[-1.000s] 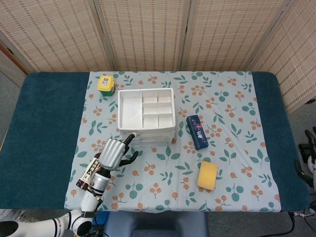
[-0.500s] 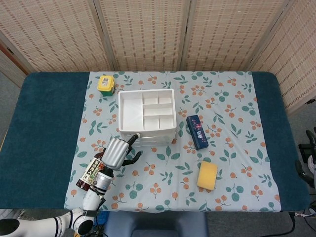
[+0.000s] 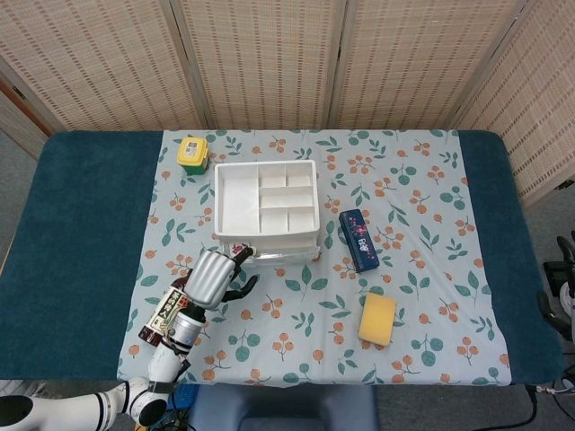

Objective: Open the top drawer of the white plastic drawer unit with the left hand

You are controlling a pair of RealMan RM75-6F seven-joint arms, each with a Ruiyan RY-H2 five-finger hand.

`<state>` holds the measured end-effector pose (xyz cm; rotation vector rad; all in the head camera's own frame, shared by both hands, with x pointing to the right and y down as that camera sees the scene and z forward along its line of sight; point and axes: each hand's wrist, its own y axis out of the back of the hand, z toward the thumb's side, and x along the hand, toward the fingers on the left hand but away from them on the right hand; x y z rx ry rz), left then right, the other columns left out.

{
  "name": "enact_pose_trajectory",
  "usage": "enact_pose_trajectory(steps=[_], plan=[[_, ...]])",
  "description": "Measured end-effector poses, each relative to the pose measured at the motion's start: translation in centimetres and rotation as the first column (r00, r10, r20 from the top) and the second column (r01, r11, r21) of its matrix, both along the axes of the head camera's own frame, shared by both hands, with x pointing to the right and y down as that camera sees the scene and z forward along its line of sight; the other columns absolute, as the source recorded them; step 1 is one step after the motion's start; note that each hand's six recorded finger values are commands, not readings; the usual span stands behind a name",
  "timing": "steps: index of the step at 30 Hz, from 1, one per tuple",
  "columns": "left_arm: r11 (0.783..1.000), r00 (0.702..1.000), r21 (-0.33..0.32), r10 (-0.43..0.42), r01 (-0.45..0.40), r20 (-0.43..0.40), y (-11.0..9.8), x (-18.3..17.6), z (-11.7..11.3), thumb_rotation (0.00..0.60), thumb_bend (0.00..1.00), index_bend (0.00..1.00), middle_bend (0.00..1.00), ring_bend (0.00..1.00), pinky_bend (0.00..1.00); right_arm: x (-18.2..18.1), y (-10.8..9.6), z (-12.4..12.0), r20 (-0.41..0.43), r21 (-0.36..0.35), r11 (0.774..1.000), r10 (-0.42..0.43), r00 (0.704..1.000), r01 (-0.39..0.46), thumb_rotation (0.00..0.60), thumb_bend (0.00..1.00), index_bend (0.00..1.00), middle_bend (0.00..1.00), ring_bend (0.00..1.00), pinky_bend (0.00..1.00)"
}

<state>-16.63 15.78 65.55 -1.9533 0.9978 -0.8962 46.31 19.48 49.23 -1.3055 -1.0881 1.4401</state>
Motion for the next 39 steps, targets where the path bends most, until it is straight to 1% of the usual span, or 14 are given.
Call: enact_pose_trajectory(steps=[12,20,28,39], plan=[[0.999,0.999,0.008,0.033,-0.033,0.013,0.7,-0.3,-0.6,0.6,0.36,0.41,1.0,1.0,1.0,0.0,0.1,0.0,0.003,-0.001,1.0,0.0,1.0,0.0,0.6,0.39,0.0,0.01,0.01,0.02],[0.998,0.998,-0.003,0.062,-0.062,0.029,1.2,-0.3,-0.9,0.6,0.36,0.43,1.0,1.0,1.0,0.0,0.2,-0.1,0.004,0.002,1.0,0.0,1.0,0.0,0.6,0.39,0.0,0.01,0.01,0.02],[0.997,0.996,-0.013,0.075,-0.074,0.039,1.6,-0.4,-1.4,0.6,0.36,0.43,1.0,1.0,1.0,0.1,0.3,-0.1,0.004,0.003,1.0,0.003,1.0,-0.003,0.6,0.39,0.0,0.01,0.01,0.02],[0.997,0.996,-0.017,0.082,-0.082,0.031,1.8,-0.5,-2.3,0.6,0.36,0.43,1.0,1.0,1.0,0.0,0.3,-0.1,0.008,0.003,1.0,0.001,1.0,-0.001,0.6,0.39,0.0,0.01,0.01,0.02]])
